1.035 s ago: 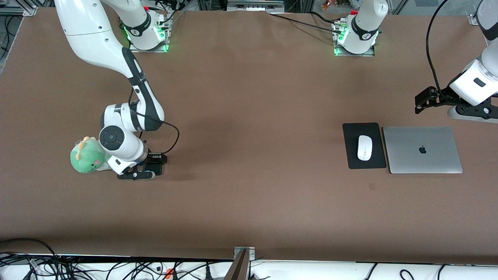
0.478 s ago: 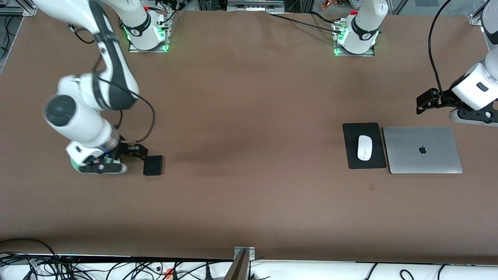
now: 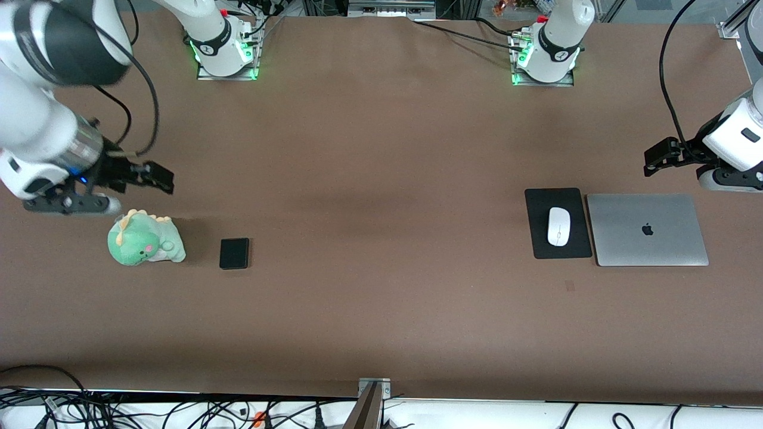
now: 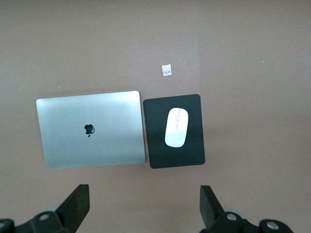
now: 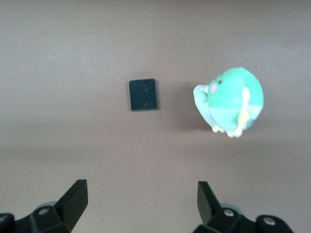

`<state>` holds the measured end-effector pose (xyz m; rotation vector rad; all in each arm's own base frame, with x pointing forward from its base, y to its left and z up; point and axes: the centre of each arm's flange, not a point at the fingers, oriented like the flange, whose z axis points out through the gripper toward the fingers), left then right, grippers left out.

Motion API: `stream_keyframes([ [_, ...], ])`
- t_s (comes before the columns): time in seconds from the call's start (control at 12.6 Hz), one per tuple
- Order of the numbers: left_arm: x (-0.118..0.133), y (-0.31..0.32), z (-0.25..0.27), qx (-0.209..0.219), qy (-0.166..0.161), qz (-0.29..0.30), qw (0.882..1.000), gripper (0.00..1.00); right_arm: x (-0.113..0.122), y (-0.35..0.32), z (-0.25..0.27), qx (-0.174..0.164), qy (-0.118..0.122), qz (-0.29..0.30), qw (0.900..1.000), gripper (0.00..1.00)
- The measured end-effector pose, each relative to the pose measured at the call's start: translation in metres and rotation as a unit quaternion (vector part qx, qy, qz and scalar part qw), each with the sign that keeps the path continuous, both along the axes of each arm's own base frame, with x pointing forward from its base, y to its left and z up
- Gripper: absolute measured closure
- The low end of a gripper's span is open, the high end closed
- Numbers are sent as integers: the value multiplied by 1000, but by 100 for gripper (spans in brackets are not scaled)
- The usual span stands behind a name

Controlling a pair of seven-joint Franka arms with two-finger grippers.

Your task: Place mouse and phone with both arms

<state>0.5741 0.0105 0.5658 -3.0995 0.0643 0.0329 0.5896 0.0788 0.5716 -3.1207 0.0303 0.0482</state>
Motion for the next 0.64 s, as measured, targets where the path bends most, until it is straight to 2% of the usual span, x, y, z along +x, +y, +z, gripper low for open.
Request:
stream_keyframes([
  [0.16, 0, 0, 1, 0, -1, 9, 1000, 0, -27, -24, 39, 9, -1, -9, 1000, 0],
  [0.32, 1, 0, 7, 0, -7, 15, 1000, 0, -41, -38, 57, 15, -7, -6, 1000, 0],
  [0.64, 3, 0, 10, 1, -3, 15, 1000, 0, -41, -35, 47, 12, 3, 13, 1000, 0],
])
